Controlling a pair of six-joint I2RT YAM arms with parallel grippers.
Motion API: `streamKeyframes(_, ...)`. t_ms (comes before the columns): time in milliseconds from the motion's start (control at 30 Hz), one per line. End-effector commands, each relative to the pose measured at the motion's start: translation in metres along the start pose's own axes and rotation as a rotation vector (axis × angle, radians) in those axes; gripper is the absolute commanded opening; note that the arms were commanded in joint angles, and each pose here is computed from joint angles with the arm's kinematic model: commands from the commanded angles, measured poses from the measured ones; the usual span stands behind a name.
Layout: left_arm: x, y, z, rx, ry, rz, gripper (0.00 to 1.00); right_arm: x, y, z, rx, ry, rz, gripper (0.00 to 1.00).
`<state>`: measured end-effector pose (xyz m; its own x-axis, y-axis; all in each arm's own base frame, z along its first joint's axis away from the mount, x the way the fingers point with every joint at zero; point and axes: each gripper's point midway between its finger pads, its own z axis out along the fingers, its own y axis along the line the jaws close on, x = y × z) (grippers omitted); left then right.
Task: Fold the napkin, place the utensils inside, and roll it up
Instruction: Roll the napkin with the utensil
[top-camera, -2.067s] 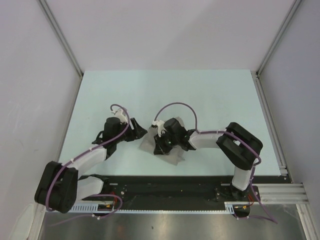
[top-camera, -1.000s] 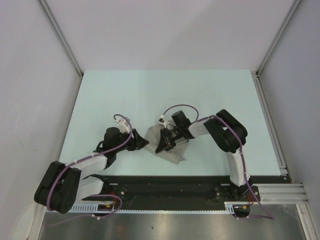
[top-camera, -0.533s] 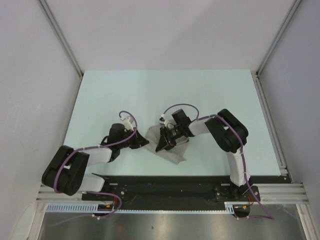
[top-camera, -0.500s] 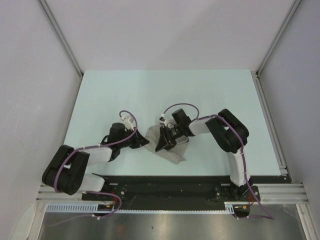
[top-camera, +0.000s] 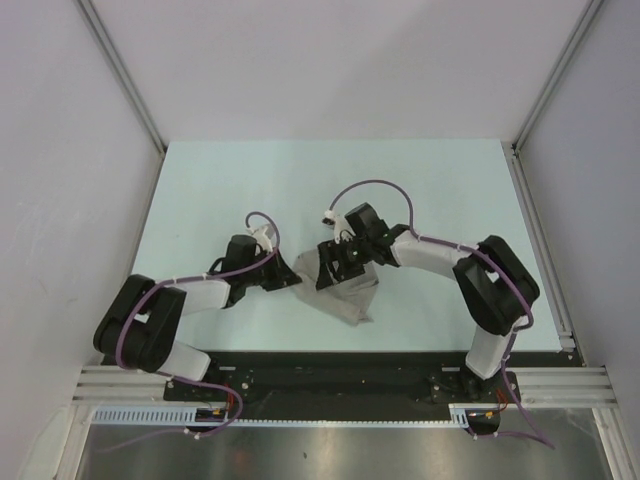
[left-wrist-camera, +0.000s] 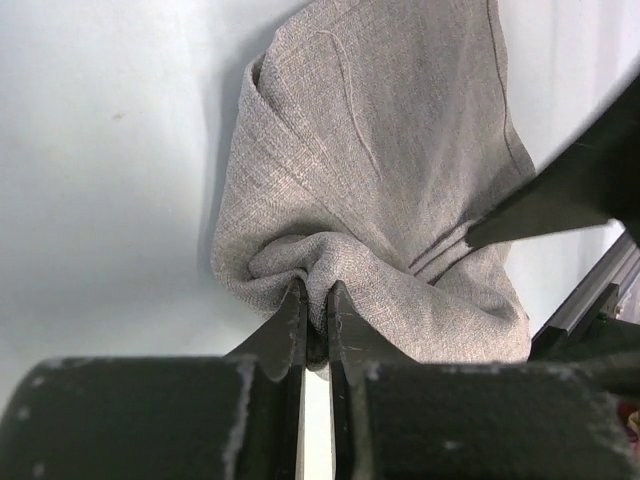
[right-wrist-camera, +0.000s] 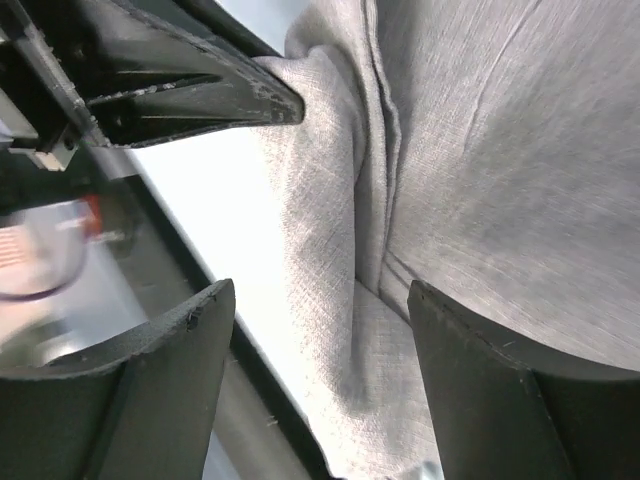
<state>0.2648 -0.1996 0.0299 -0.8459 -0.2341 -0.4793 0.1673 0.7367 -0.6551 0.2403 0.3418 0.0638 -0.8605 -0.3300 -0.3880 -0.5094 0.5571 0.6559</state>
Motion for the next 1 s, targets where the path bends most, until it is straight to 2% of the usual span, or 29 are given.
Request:
streamKeyframes(0, 0.001, 0.014, 0.006, -0.062, 0.023, 0.012, 0.0, -0.004, -0.003, -0.009, 0.301, -0.08, -0.254, 0.76)
streamKeyframes(200, -0.003, 0.013, 0.009, -0.065, 0.019, 0.008, 0.0, 0.008, -0.006, -0.008, 0.505, -0.139, -0.4, 0.77)
streamKeyframes(433, -0.01, 0.011, 0.012, -0.064, 0.013, 0.011, 0.0, 0.026, -0.005, 0.002, 0.583, -0.119, -0.493, 0.78)
streamKeyframes(567, -0.013, 0.009, 0.013, -0.057, 0.005, 0.011, 0.0, 0.041, -0.012, 0.016, 0.59, -0.065, -0.513, 0.76)
streamKeyframes(633, -0.016, 0.005, 0.014, -0.036, -0.006, 0.015, 0.0, 0.045, -0.014, 0.02, 0.578, -0.042, -0.505, 0.65)
streamKeyframes(667, -0.018, 0.002, 0.014, -0.024, -0.012, 0.015, 0.0, 0.049, -0.016, 0.024, 0.563, -0.024, -0.494, 0.51)
streamKeyframes(733, -0.024, -0.006, 0.014, 0.005, -0.027, 0.018, 0.01, 0.055, -0.019, 0.029, 0.533, 0.002, -0.458, 0.43)
streamKeyframes(833, -0.033, -0.012, 0.013, 0.016, -0.051, 0.025, 0.2, 0.058, -0.015, 0.032, 0.417, 0.026, -0.388, 0.32)
streamKeyframes(867, -0.039, -0.015, 0.011, 0.017, -0.071, 0.031, 0.31, 0.066, -0.01, 0.033, 0.352, 0.053, -0.361, 0.29)
streamKeyframes(933, -0.047, -0.016, 0.008, 0.011, -0.095, 0.038, 0.4, 0.06, -0.013, 0.03, 0.292, 0.042, -0.302, 0.24)
streamKeyframes(967, -0.054, -0.019, 0.004, 0.008, -0.121, 0.045, 0.5, 0.066, -0.008, 0.03, 0.227, 0.064, -0.276, 0.22)
